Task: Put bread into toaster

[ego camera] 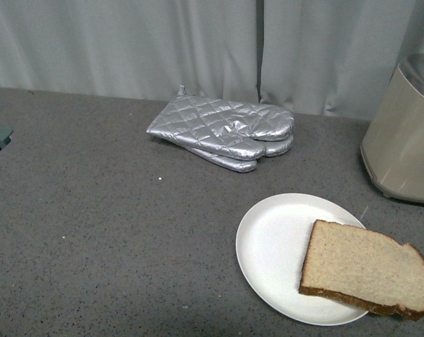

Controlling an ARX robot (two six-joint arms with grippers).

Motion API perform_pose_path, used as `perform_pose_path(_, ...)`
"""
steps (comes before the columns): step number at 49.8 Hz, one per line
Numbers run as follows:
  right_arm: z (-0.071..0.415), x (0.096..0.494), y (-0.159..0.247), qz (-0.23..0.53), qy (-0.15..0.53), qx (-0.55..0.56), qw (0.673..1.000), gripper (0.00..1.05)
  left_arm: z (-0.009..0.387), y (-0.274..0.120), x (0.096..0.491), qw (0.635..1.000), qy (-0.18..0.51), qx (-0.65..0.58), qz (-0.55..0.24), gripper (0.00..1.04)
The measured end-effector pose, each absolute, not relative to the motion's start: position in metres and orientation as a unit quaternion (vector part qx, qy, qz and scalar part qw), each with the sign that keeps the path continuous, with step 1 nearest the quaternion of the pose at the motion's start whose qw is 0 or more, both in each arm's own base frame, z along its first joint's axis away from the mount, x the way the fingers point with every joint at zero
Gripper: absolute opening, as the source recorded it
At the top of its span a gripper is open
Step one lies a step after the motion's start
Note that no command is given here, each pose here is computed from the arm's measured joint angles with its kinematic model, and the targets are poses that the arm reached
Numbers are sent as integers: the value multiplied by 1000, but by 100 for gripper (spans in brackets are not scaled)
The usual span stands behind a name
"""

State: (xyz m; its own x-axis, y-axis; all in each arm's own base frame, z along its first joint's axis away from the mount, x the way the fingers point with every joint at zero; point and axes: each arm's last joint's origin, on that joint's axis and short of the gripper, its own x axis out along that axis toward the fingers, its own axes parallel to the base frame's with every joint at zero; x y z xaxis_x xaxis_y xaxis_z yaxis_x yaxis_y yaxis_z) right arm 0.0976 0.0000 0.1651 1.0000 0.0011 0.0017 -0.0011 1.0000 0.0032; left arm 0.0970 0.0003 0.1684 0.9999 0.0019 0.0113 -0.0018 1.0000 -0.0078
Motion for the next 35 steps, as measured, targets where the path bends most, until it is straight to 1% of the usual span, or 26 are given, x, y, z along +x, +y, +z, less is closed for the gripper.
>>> perform_pose_path(3, 165, 98, 0, 1, -1, 2, 1000, 95, 168, 0, 97, 1000, -6, -4, 1, 4)
perform_pose_path(4, 165, 98, 0, 1, -1, 2, 1000, 95, 168, 0, 97, 1000, -6, -4, 1, 6)
perform_pose_path(12, 165, 98, 0, 1, -1, 2, 1000, 95, 168, 0, 97, 1000, -6, -4, 2, 29)
perform_pose_path(14, 165, 98, 0, 4, 3, 4, 1000, 95, 168, 0, 97, 1000, -6, -4, 1, 37)
perform_pose_path(15, 164, 98, 0, 7, 13, 13, 1000, 95, 168, 0, 97, 1000, -6, -4, 1, 38)
perform_pose_path(17, 166, 99, 2, 28, 79, 58, 995, 95, 168, 0, 97, 1000, -6, -4, 1, 45)
perform_pose_path(19, 168, 105, 1, 25, 132, 114, 984, 95, 168, 0, 97, 1000, -6, -4, 0, 54)
perform_pose_path(20, 169, 110, 0, 17, 143, 140, 980, 95, 168, 0, 97, 1000, -6, -4, 0, 58)
perform_pose_path(24, 168, 140, -7, -50, 170, 254, 951, 95, 168, 0, 97, 1000, -6, -4, 1, 78)
perform_pose_path(25, 166, 143, -8, -60, 174, 266, 946, 95, 168, 0, 97, 1000, -6, -4, 1, 81)
perform_pose_path(28, 145, 159, -6, -106, 221, 314, 917, 95, 168, 0, 97, 1000, -6, -4, 2, 96)
perform_pose_path(29, 139, 161, -5, -115, 234, 319, 911, 95, 168, 0, 97, 1000, -6, -4, 2, 99)
perform_pose_path(30, 129, 162, -2, -126, 253, 325, 903, 95, 168, 0, 97, 1000, -6, -3, 2, 100)
perform_pose_path(32, 113, 161, 2, -140, 280, 330, 890, 95, 168, 0, 97, 1000, -6, -3, 1, 97)
perform_pose_path(35, 96, 158, 7, -154, 306, 339, 876, 95, 168, 0, 97, 1000, -6, -3, 1, 98)
